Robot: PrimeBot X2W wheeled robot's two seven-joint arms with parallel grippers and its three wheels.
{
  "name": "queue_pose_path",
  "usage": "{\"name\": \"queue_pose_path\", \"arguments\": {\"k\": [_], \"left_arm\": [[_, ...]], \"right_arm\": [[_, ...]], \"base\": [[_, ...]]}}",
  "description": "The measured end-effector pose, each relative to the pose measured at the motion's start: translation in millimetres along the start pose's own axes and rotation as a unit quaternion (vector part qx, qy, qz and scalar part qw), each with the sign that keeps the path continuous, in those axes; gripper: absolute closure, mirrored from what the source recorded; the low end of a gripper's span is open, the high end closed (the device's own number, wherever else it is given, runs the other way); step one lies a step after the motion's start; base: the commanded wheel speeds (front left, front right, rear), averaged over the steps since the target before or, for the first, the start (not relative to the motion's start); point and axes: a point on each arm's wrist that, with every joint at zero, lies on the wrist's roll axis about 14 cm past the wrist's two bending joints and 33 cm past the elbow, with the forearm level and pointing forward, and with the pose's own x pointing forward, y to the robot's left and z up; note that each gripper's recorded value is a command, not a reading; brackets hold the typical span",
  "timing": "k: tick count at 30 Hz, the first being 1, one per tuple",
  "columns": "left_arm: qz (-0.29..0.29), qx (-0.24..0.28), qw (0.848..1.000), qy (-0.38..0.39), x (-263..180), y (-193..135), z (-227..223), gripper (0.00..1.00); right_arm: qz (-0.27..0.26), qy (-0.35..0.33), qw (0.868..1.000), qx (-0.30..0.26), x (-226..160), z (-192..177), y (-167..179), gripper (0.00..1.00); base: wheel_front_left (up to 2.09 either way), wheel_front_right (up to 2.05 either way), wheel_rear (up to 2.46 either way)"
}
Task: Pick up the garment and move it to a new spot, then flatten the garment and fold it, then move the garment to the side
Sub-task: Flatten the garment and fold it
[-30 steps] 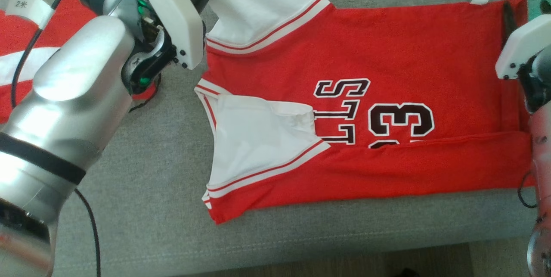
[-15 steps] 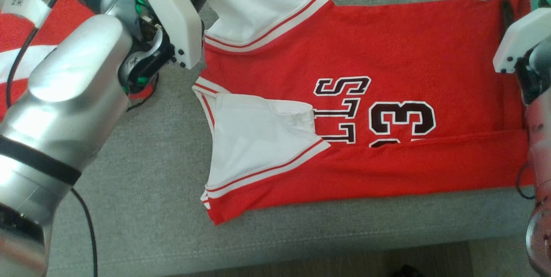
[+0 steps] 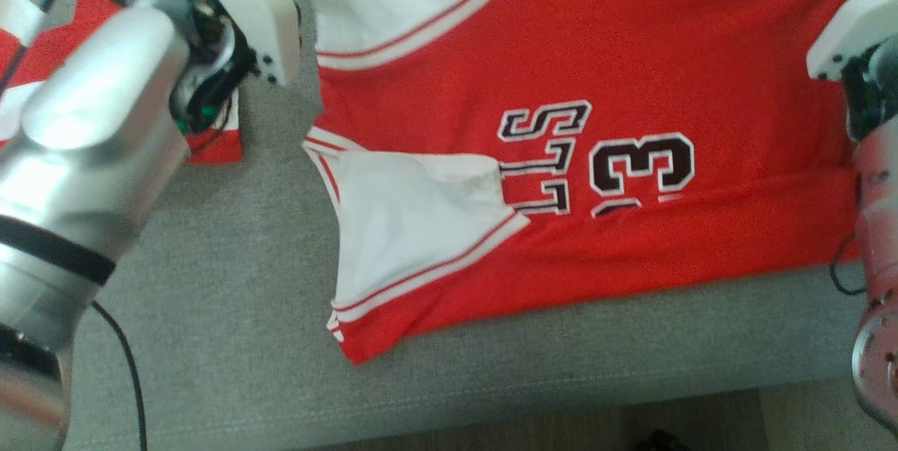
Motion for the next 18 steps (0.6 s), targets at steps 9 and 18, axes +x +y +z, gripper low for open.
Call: {"name": "queue_pose_path", "arguments": {"k": [9, 18], "left_arm": [[0.034, 0.022, 0.997, -0.060, 14.0, 23.4, 34.5, 1.00], [0.030, 0.053, 0.995, -0.074, 6.2, 21.6, 43.9, 1.00]], "right_arm": [[0.005, -0.087, 0.995, 0.049, 7.1, 44.3, 6.0, 1.00], [0.028, -0.116, 0.989, 0.092, 0.2, 56.4, 21.6, 1.00]], "base": [[0.00, 0.00, 0.00], [0.00, 0.00, 0.00]]}}
